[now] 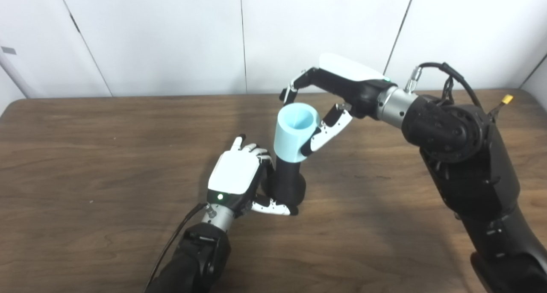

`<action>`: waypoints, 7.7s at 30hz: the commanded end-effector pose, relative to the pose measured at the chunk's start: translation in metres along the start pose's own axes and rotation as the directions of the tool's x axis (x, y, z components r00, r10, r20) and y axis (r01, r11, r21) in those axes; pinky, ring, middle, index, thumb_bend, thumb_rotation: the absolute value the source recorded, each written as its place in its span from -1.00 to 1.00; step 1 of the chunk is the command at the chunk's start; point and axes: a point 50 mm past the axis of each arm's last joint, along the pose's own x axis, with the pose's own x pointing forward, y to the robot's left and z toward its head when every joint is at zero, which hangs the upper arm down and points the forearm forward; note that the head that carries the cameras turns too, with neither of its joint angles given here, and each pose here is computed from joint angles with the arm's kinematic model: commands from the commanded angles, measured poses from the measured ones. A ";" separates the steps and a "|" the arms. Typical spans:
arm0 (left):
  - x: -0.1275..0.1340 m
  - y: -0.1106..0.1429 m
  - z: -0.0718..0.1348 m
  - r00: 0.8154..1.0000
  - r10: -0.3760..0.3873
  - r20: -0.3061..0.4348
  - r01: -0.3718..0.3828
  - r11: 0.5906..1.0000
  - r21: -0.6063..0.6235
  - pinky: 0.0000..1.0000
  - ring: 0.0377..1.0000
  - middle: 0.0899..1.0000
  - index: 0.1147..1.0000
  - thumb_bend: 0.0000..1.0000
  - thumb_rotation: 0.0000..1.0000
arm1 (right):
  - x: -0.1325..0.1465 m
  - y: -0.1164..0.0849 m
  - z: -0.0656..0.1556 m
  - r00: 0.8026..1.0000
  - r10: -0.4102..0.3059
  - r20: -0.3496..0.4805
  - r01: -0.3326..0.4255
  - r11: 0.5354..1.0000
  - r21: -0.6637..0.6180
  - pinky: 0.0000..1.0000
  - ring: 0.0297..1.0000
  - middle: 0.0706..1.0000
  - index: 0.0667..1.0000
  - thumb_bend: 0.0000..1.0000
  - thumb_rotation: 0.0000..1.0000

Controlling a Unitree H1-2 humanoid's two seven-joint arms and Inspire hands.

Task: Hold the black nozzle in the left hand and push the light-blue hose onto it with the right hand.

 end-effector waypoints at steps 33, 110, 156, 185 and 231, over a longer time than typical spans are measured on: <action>-0.014 -0.033 0.007 0.985 -0.172 0.013 0.172 0.985 0.011 1.00 0.70 0.50 -0.18 0.05 -0.89 | -0.002 -0.005 0.003 1.000 0.012 0.016 -0.011 0.999 -0.038 0.71 0.62 0.45 -0.11 0.05 -0.70; -0.016 -0.034 0.012 0.985 -0.169 0.026 0.169 0.986 0.017 1.00 0.69 0.50 -0.18 0.05 -0.89 | 0.007 0.008 -0.016 0.987 0.150 -0.061 -0.148 0.988 0.037 0.61 0.69 0.51 -0.10 0.05 -0.70; -0.012 0.010 0.026 0.999 -0.030 -0.021 0.027 0.991 -0.132 0.80 0.67 0.61 0.56 1.00 -0.36 | 0.002 0.007 -0.022 0.994 0.109 -0.026 -0.107 0.992 0.061 0.52 0.63 0.50 0.28 1.00 -0.21; 0.010 0.066 0.024 0.999 -0.012 -0.045 0.008 0.998 -0.069 0.83 0.72 0.65 0.24 1.00 -0.36 | 0.003 0.012 -0.028 0.994 0.105 -0.036 -0.102 0.992 0.074 0.61 0.69 0.53 0.30 1.00 -0.21; 0.019 0.073 0.024 0.989 -0.122 -0.085 0.108 0.983 -0.147 1.00 0.89 0.87 0.82 1.00 -0.14 | 0.000 0.007 -0.031 0.993 0.096 -0.067 -0.092 0.994 0.065 0.55 0.63 0.53 0.28 1.00 -0.14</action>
